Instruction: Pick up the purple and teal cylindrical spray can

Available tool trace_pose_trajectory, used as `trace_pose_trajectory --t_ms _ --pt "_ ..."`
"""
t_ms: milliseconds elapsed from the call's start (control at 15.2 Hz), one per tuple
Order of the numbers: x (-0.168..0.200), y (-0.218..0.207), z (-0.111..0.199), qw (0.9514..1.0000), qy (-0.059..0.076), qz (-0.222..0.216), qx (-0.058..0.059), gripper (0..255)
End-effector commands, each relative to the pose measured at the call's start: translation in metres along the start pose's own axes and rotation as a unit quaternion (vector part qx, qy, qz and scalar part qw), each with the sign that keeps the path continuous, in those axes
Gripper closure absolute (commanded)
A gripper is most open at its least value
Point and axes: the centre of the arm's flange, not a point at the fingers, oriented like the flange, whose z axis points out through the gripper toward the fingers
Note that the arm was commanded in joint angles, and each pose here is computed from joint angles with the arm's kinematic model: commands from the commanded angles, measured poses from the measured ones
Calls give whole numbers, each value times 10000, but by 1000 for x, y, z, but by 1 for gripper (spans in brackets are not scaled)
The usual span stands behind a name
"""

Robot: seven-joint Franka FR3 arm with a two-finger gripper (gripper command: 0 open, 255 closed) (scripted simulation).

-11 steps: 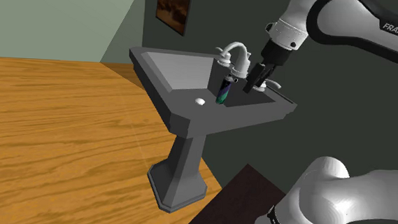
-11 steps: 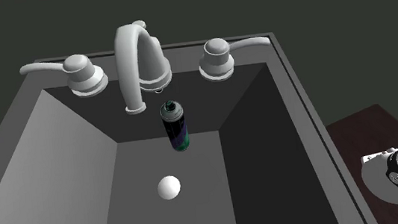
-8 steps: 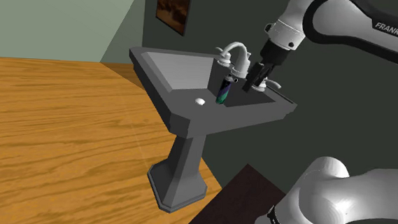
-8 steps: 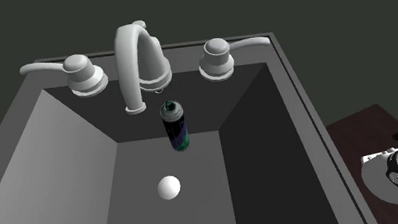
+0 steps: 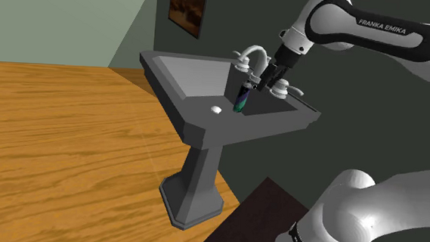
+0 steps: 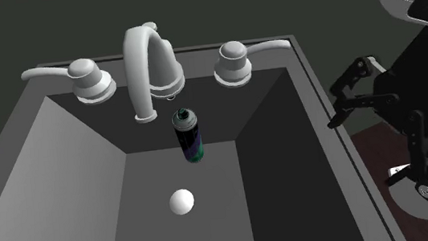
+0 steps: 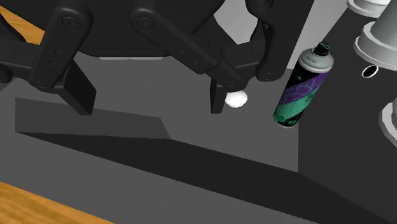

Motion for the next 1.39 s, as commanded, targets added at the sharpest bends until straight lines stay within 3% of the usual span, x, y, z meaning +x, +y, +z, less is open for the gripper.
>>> trace_pose_trajectory --t_ms 0,1320 --pt "10 25 8 10000 58 20 78 0" --pt "128 258 102 9940 570 252 899 0"
